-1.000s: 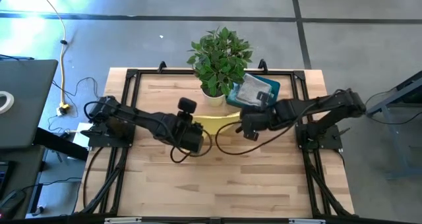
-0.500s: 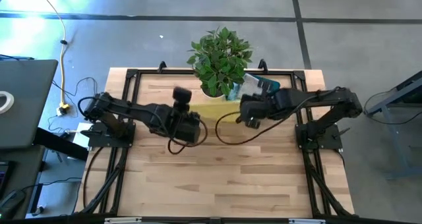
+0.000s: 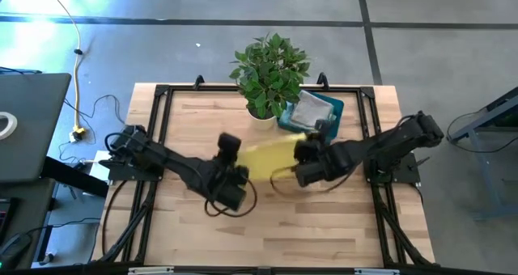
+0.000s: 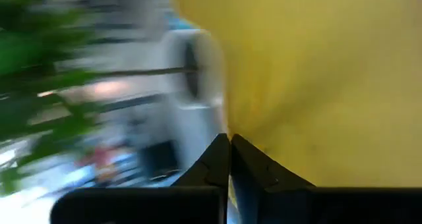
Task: Fold microfiber towels
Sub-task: Fold the yellow towel
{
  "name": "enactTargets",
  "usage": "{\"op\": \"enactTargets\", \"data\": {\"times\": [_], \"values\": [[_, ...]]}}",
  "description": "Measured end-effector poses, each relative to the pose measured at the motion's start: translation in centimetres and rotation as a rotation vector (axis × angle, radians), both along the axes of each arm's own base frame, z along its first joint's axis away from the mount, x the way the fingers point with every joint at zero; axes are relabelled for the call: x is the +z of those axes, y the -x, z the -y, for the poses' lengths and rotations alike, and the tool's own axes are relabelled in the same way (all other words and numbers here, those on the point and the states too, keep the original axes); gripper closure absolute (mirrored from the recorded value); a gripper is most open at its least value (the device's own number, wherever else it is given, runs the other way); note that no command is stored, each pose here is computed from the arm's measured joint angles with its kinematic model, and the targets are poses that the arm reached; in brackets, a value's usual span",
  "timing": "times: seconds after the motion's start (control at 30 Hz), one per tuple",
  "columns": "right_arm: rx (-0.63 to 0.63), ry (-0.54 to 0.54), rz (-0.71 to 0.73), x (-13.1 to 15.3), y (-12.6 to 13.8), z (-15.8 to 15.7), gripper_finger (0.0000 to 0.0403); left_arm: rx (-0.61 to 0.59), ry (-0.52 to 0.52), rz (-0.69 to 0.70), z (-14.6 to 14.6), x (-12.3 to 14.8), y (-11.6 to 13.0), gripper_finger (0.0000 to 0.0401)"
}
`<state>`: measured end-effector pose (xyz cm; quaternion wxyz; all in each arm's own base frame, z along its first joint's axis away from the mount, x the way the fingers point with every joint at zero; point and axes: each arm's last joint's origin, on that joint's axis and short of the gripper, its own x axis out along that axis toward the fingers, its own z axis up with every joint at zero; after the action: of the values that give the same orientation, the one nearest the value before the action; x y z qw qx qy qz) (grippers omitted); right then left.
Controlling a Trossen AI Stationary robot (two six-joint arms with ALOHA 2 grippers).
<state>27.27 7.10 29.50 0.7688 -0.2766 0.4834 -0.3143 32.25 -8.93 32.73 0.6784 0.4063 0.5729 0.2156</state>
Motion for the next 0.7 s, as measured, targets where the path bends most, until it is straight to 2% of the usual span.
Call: {"op": "enactTargets", "data": {"times": [0.03,0.07,0.1,0.13,0.17,0.23,0.27,0.3,0.33,0.37,0.4,0.47,0.5,0.57,0.63,0.7], "values": [[-0.019,0.069,0.05,0.8,0.0,0.1,0.0403,0.008,-0.085,0.053,-0.3,0.5,0.1,0.0401],[-0.019,0.078,0.077,1.6,-0.2,0.0,0.0403,0.019,-0.161,0.114,-0.4,1.1,0.3,0.0401],[-0.003,0.023,0.078,2.3,-0.3,-0.1,0.0403,0.032,-0.202,0.171,-0.5,1.6,0.5,0.04],[0.025,-0.094,0.069,3.0,-0.5,-0.4,0.0403,0.043,-0.193,0.205,-0.5,2.0,0.8,0.04],[0.06,-0.242,0.056,3.6,-0.7,-0.8,0.0403,0.047,-0.128,0.205,-0.3,2.0,1.0,0.0401],[0.154,-0.593,0.006,4.8,-0.9,-1.6,0.0403,0.044,0.119,0.13,0.6,1.6,1.1,0.0401],[0.21,-0.714,-0.024,5.4,-0.9,-1.9,0.0403,0.023,0.249,0.058,1.1,1.4,1.2,0.04],[0.278,-0.79,-0.049,6.1,-0.8,-2.2,0.0403,-0.016,0.356,-0.015,1.5,1.3,1.3,0.0401],[0.333,-0.798,-0.057,6.9,-0.8,-2.3,0.0403,-0.059,0.408,-0.064,1.9,1.3,1.4,0.0401],[0.355,-0.755,-0.042,7.7,-0.7,-2.2,0.0403,-0.099,0.396,-0.091,2.2,1.3,1.5,0.0401],[0.327,-0.653,0.002,8.6,-0.6,-1.9,0.0403,-0.116,0.324,-0.089,2.2,1.4,1.6,0.0401],[0.195,-0.441,0.16,10.2,-0.5,-1.0,0.0403,-0.089,0.084,0.015,1.8,1.9,1.5,0.04],[0.157,-0.388,0.206,10.7,-0.4,-0.7,0.0403,-0.068,-0.017,0.083,1.6,2.2,1.5,0.04],[0.156,-0.409,0.22,11.0,-0.4,-0.6,0.0403,-0.065,-0.083,0.128,1.4,2.9,1.9,0.04],[0.166,-0.463,0.199,10.5,-0.5,-0.9,0.0403,-0.104,-0.089,0.088,1.6,3.0,2.0,0.04],[0.155,-0.461,0.143,9.2,-0.5,-1.0,0.0403,-0.123,-0.092,0.062,1.8,2.8,2.0,0.04]]}}
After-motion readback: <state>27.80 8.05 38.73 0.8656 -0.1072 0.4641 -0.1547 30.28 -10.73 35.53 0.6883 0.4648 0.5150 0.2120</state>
